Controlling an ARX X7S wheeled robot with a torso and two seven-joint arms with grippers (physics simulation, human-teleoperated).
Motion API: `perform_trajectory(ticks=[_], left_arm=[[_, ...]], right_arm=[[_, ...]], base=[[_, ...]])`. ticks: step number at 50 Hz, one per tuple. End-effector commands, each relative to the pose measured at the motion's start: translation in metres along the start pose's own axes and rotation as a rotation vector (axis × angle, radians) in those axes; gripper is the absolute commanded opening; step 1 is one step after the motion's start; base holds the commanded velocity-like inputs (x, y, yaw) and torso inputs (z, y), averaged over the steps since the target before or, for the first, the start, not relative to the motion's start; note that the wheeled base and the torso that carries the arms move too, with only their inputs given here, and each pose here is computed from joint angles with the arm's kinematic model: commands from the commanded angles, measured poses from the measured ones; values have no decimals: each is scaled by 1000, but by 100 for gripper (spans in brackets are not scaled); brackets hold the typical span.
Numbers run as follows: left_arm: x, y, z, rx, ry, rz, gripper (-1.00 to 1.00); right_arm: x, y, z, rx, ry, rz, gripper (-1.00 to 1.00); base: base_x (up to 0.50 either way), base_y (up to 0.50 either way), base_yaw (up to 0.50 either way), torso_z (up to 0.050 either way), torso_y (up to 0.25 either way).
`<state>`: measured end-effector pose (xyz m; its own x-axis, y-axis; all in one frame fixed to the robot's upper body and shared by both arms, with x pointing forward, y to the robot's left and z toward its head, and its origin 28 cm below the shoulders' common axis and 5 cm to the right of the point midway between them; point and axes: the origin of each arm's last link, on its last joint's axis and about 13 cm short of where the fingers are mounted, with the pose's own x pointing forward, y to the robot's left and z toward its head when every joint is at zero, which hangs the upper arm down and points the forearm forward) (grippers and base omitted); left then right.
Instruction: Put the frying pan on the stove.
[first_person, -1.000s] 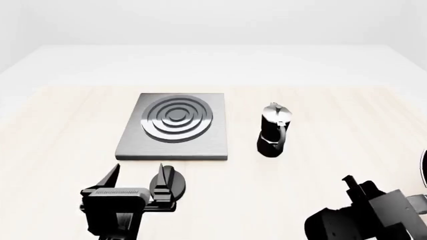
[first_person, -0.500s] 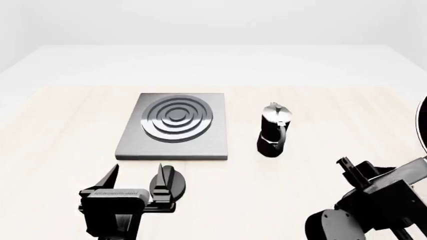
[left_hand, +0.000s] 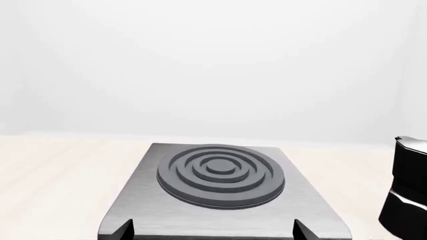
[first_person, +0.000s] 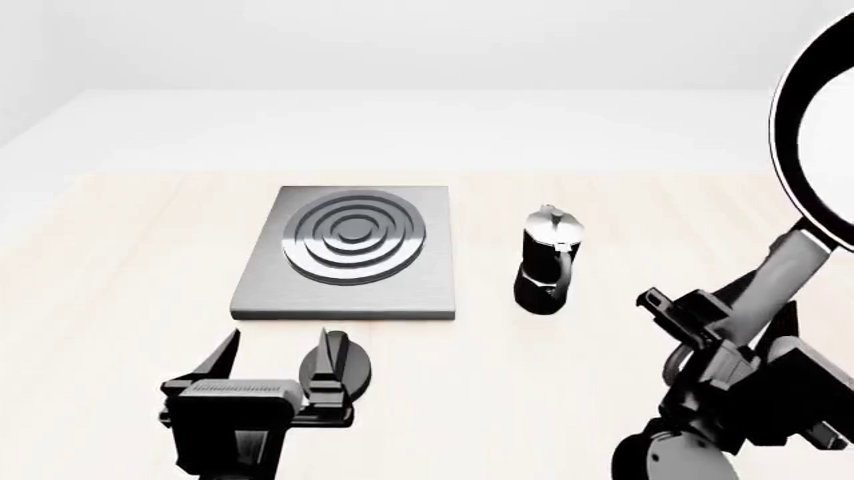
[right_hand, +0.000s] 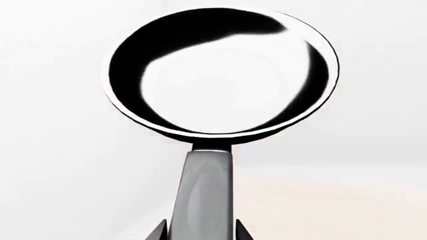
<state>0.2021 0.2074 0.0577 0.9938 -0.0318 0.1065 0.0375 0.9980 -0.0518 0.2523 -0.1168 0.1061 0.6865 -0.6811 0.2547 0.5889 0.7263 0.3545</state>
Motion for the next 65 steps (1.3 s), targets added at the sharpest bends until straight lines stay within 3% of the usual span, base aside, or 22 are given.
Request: perform_trajectory(ticks=[1,7,8,17,23,31,35,36,38,40,41,43,47,48,52,60,65], left_arm=[[0,-1,0,4,1,-1,100],[0,-2,0,3,1,-4,100],[0,-2,-1,3,1,-9,100],[1,-2,1,7,-2,-7,100],[1,-2,0,8,-2,-6,100],[1,-2,0,7,-2,-7,100],[1,-3,-1,8,-2,-6,100],[1,-3,-1,9,-2,-7,100],[1,-3,-1,9,-2,-8,100],[1,-3,0,11,-3,-8,100],[1,-3,0,10,-4,-8,100],[0,-2,0,9,-4,-7,100],[0,-2,-1,10,-4,-6,100],[0,-2,0,9,-5,-5,100],[-1,-2,0,9,-6,-7,100],[0,-2,1,15,-11,-6,100],[0,-3,0,20,-11,-8,100]], right_arm=[[-5,7,15,-4,-92,221,-100],[-7,10,15,-22,-71,317,-100],[-9,11,14,4,-19,375,-100],[-13,16,18,-16,-24,542,-100],[-16,18,21,-38,-25,587,-100],[-23,20,28,-72,-34,727,-100],[-25,21,32,-42,-31,748,-100],[-26,21,31,-18,46,780,-100],[-26,22,32,-43,-20,767,-100],[-26,24,31,-65,-31,781,-100],[-26,25,29,-42,42,797,-100],[-26,27,30,-88,-22,830,-100],[-27,31,30,-99,5,894,-100],[-28,32,33,-59,42,941,-100],[-28,33,35,-53,85,984,-100],[-26,35,36,-72,134,1095,-100],[-21,38,31,-81,164,1098,-100]], base=[[0,0,0,0,0],[0,0,0,0,2],[0,0,0,0,0],[0,0,0,0,1],[0,0,0,3,2],[0,0,0,0,3],[0,0,0,0,0],[0,0,0,0,10],[0,0,0,0,0],[0,0,0,0,0],[0,0,0,0,0],[0,0,0,0,5],[0,0,0,0,0],[0,0,0,0,0],[0,0,0,2,3],[0,0,0,0,1],[0,0,0,0,2]])
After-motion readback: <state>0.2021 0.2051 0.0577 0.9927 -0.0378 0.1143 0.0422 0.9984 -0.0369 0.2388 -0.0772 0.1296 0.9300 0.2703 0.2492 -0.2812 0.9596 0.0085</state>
